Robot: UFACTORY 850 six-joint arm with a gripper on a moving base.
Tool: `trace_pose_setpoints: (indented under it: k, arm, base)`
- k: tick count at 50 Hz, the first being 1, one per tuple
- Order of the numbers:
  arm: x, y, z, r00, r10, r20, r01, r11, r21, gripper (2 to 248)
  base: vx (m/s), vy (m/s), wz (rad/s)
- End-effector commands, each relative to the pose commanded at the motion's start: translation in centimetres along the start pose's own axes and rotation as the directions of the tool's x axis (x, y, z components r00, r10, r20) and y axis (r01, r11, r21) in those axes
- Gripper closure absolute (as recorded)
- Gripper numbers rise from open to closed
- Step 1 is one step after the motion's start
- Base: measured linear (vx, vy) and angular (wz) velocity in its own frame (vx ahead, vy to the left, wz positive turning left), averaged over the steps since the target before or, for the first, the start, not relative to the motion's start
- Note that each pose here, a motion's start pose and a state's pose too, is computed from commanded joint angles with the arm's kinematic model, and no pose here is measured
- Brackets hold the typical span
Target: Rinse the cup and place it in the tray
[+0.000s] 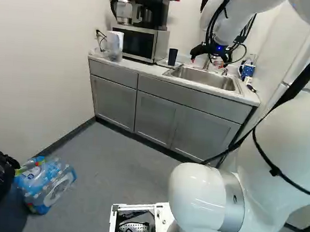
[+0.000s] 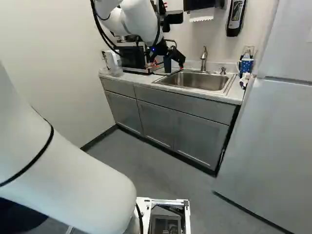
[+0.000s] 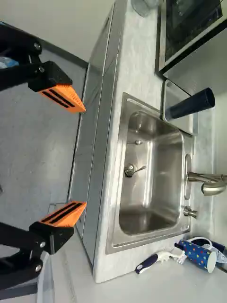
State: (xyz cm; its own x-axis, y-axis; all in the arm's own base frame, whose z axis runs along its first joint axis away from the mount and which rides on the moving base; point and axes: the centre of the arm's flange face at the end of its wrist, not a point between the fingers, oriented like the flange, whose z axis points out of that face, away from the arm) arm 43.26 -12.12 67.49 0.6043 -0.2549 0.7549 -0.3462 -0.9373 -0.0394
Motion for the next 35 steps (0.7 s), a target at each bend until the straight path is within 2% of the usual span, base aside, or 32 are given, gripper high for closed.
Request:
trace_pose_setpoints:
  k: [18,35]
  arm:
    - [-1.8,-0.7,1.2,1.000,-0.017,-0.021,0.017,1.000,0.024,3]
    - [-4.5,-1.6,2.7,0.998,-0.038,-0.051,0.041,0.998,0.055,3]
  base:
    - [0.000,0.000,0.000]
    - [0.000,0.000,0.000]
